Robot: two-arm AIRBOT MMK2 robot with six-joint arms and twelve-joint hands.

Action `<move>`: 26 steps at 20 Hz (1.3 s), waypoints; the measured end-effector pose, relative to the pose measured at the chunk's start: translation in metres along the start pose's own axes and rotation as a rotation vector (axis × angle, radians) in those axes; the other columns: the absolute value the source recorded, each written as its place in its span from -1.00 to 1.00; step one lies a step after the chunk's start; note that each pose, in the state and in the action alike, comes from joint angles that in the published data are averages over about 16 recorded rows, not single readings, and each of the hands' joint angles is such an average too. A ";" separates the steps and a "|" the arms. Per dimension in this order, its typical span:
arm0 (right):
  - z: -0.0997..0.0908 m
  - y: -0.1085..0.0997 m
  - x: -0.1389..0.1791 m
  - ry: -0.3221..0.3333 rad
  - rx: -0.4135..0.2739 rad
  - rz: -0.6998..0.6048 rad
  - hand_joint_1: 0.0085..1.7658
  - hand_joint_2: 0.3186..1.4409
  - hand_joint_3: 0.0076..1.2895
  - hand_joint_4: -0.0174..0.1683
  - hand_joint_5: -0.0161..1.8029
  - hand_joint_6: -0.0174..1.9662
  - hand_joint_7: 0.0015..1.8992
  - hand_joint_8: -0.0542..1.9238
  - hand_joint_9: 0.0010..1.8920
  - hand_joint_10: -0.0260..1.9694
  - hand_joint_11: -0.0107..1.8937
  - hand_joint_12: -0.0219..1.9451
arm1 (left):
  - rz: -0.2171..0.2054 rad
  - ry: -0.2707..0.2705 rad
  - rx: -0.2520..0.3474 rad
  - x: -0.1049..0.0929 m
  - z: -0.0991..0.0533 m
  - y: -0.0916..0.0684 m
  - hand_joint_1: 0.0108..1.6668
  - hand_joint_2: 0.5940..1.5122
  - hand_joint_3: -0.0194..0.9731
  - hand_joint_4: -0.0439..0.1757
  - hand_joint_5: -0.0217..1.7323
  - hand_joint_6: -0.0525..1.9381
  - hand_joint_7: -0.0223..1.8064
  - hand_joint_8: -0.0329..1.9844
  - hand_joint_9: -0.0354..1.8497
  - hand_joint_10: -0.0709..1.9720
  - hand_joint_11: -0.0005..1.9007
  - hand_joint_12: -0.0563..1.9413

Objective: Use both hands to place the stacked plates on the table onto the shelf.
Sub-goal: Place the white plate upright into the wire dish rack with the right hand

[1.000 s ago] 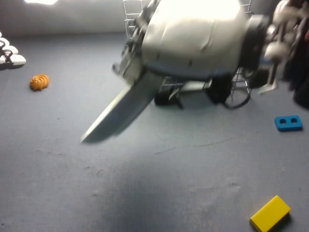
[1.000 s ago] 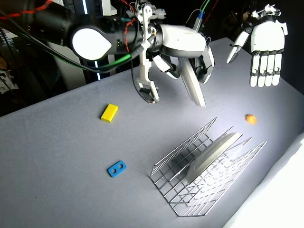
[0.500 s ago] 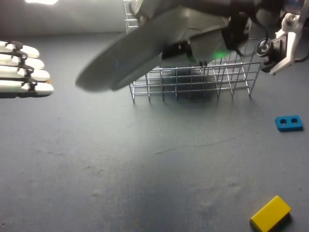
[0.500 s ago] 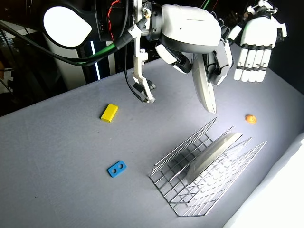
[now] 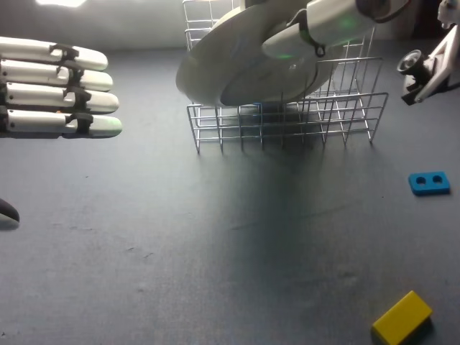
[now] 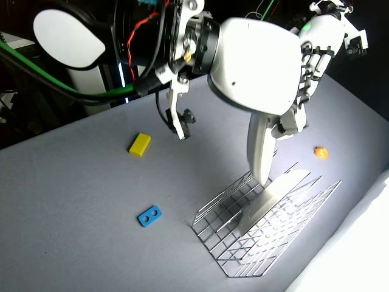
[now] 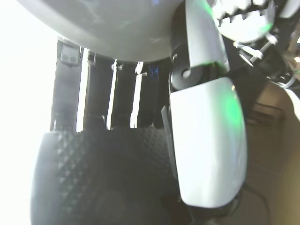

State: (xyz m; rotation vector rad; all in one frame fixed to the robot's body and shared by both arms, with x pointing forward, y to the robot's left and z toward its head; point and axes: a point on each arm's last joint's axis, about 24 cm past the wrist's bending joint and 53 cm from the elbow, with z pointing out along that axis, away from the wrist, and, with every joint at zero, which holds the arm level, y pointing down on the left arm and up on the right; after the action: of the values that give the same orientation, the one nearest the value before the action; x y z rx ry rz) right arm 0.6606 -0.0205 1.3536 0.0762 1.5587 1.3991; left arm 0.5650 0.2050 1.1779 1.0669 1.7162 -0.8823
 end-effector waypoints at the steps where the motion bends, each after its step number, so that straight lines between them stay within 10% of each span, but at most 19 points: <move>1: 0.001 -0.004 -0.002 -0.001 0.012 0.018 0.37 0.21 -1.00 -0.86 0.09 -0.16 0.14 -0.05 0.32 -0.94 -0.12 -0.18 | 0.013 -0.006 0.013 -0.003 0.001 -0.003 -0.99 0.27 -0.95 -0.60 -0.89 -0.93 -0.88 -0.97 -0.90 -0.91 -0.98 -0.87; 11: 0.008 -0.036 -0.015 -0.012 0.101 0.149 0.38 0.23 -1.00 -0.88 0.07 -0.15 0.15 -0.06 0.33 -0.95 -0.12 -0.18 | 0.093 -0.046 0.142 -0.021 0.004 -0.036 -0.99 0.28 -0.96 -0.60 -0.88 -0.93 -0.88 -0.97 -0.90 -0.91 -0.97 -0.92; 26: 0.014 -0.091 -0.020 -0.032 0.205 0.191 0.37 0.25 -1.00 -0.79 0.06 -0.15 0.12 -0.12 0.28 -0.96 -0.14 -0.19 | 0.087 -0.053 0.338 -0.023 -0.007 -0.088 -0.99 0.29 -0.96 -0.60 -0.86 -0.93 -0.86 -0.97 -0.88 -0.91 -0.96 -0.90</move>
State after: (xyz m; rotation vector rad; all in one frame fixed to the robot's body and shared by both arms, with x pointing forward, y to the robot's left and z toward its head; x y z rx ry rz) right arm 0.7287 -0.0530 1.2970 0.3783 1.6989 1.3714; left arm 0.4868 0.1719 1.2107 1.3165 1.4967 -1.1603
